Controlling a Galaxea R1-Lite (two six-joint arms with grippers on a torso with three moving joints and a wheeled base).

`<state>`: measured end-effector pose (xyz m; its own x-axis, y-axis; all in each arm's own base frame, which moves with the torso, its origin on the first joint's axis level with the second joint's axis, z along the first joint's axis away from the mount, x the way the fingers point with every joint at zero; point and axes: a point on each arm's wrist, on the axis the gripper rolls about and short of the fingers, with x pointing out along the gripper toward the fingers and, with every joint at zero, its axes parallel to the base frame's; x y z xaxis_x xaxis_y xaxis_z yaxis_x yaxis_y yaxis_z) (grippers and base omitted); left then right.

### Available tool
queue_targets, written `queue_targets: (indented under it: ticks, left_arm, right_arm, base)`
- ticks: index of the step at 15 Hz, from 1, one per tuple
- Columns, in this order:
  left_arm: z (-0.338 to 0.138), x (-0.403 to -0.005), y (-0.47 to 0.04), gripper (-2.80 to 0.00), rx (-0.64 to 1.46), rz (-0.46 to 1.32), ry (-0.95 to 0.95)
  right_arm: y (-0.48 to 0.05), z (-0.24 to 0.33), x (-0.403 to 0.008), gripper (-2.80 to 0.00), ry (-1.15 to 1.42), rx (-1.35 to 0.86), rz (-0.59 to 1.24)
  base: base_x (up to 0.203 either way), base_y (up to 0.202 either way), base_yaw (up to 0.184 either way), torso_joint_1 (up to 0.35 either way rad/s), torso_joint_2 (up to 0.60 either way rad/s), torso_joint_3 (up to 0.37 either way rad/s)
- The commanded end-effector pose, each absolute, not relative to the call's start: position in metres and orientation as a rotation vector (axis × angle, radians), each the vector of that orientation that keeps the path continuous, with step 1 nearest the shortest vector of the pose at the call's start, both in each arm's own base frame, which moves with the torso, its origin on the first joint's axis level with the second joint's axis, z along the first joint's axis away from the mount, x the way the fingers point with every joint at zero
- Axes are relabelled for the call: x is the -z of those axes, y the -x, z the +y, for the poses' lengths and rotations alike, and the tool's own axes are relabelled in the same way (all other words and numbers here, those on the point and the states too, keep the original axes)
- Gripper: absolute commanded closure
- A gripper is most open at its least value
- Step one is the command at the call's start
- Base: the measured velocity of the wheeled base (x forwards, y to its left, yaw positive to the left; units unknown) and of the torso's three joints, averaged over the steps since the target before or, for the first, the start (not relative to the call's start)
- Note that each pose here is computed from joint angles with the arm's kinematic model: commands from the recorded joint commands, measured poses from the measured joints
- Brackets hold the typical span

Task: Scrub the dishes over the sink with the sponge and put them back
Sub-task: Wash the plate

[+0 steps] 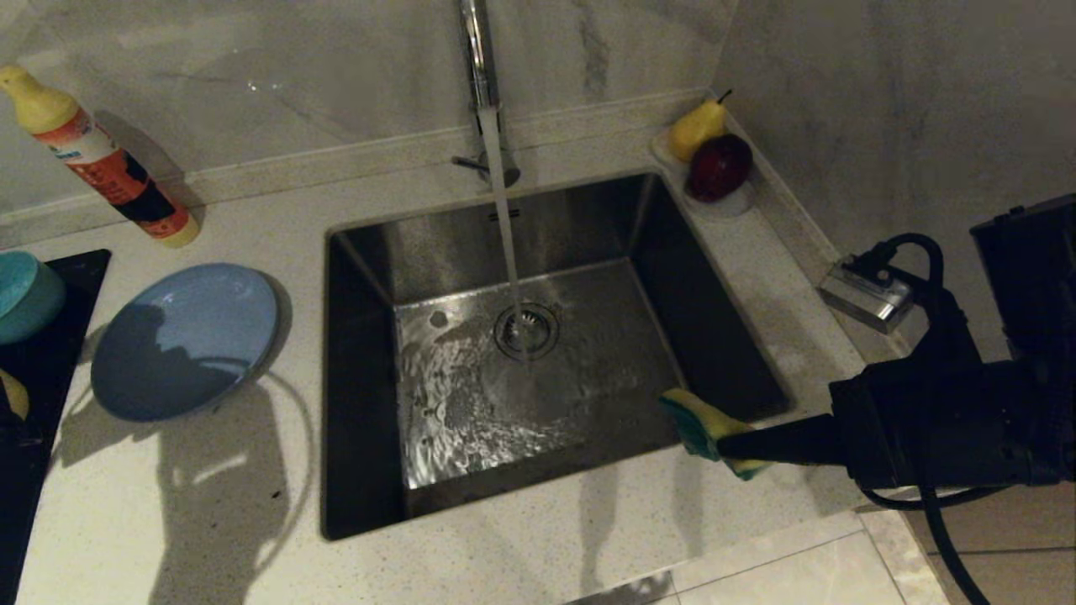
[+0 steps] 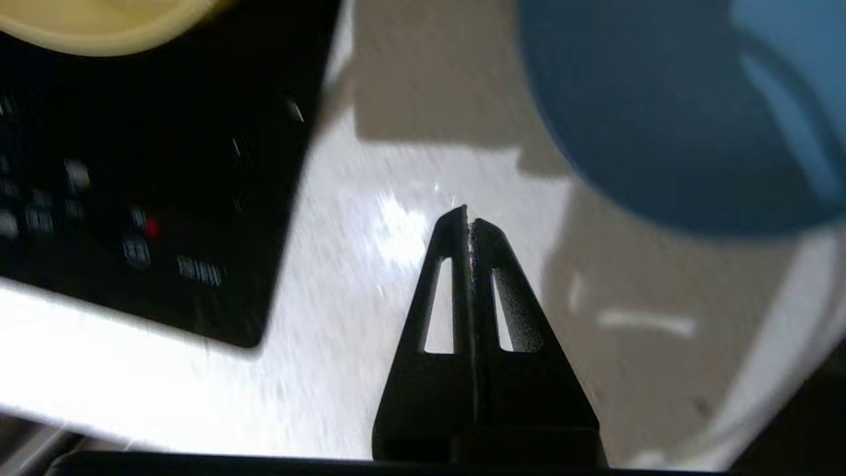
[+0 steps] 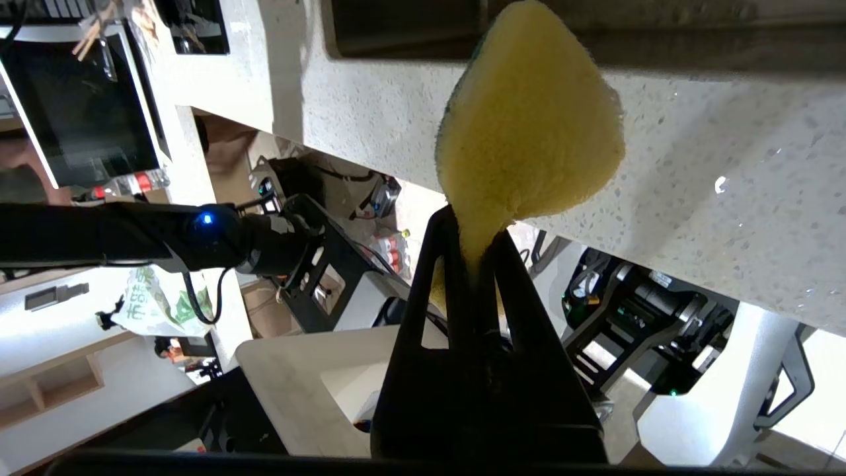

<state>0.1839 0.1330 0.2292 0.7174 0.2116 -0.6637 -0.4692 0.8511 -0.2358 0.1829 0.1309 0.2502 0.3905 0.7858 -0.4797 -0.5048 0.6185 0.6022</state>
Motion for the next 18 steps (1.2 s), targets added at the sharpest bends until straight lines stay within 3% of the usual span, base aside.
queue_targets:
  ticks: [1, 18]
  left_arm:
    - [0.139, -0.220, -0.190, -2.80, -0.389, 0.687, 0.447]
    - [0.150, -0.189, -0.209, -2.80, -0.287, 0.727, 0.675]
  right_arm:
    - [-0.183, 0.131, -0.248, 0.00, -0.392, -0.845, 0.830]
    - [-0.180, 0.123, -0.239, 0.00, -0.393, -0.819, 0.847]
  base:
    - [0.000, 0.000, 0.000, 0.000, 0.00, 0.000]
    - [0.000, 0.000, 0.000, 0.000, 0.00, 0.000]
